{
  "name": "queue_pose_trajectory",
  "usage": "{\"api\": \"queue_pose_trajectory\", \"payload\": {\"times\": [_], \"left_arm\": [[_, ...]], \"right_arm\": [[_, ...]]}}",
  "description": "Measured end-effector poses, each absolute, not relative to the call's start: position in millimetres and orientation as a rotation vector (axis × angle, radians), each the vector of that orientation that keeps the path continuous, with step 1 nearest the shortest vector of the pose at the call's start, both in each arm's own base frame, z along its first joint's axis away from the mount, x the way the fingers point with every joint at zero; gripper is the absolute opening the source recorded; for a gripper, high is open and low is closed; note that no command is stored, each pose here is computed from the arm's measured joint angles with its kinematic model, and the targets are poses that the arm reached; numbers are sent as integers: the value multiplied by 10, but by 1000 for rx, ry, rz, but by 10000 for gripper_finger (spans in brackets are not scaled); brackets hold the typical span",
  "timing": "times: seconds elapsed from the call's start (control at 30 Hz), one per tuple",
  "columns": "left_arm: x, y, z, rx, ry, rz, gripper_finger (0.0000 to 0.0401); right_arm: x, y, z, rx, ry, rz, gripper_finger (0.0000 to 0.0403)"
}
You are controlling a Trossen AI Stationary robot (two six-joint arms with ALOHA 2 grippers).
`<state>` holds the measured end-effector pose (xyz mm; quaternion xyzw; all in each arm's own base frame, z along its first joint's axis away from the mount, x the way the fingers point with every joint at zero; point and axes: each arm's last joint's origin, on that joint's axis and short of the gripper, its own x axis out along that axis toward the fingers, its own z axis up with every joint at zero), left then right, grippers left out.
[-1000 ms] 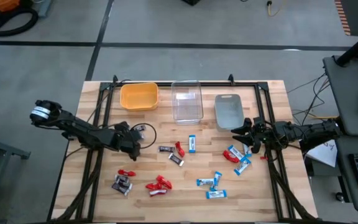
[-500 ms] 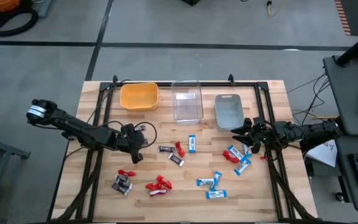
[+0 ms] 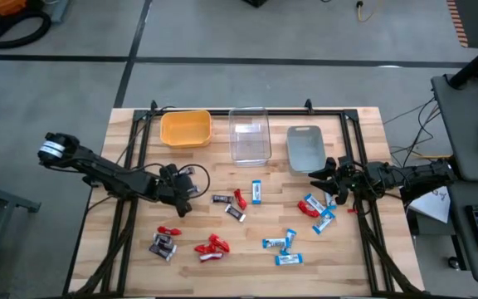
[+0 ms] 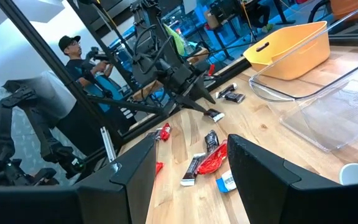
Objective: Sort candy
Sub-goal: Put the brown chocolate into the transparent bin
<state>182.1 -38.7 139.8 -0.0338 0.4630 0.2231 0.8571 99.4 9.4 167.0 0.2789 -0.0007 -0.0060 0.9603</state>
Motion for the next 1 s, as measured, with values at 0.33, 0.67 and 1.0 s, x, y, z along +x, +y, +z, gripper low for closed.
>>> {"api": "queue_pose_trajectory", "payload": {"times": [0.33, 0.67, 1.0], "left_arm": [[1758, -379, 1232, -113, 981, 452, 196], [1655, -352, 1053, -181, 948, 475, 137], [1660, -346, 1062, -144, 920, 490, 18]], "right_arm": [[994, 94, 1671, 568, -2, -12, 189], [994, 94, 1673, 569, -4, -11, 189], [994, 94, 1674, 570, -5, -11, 189]]}}
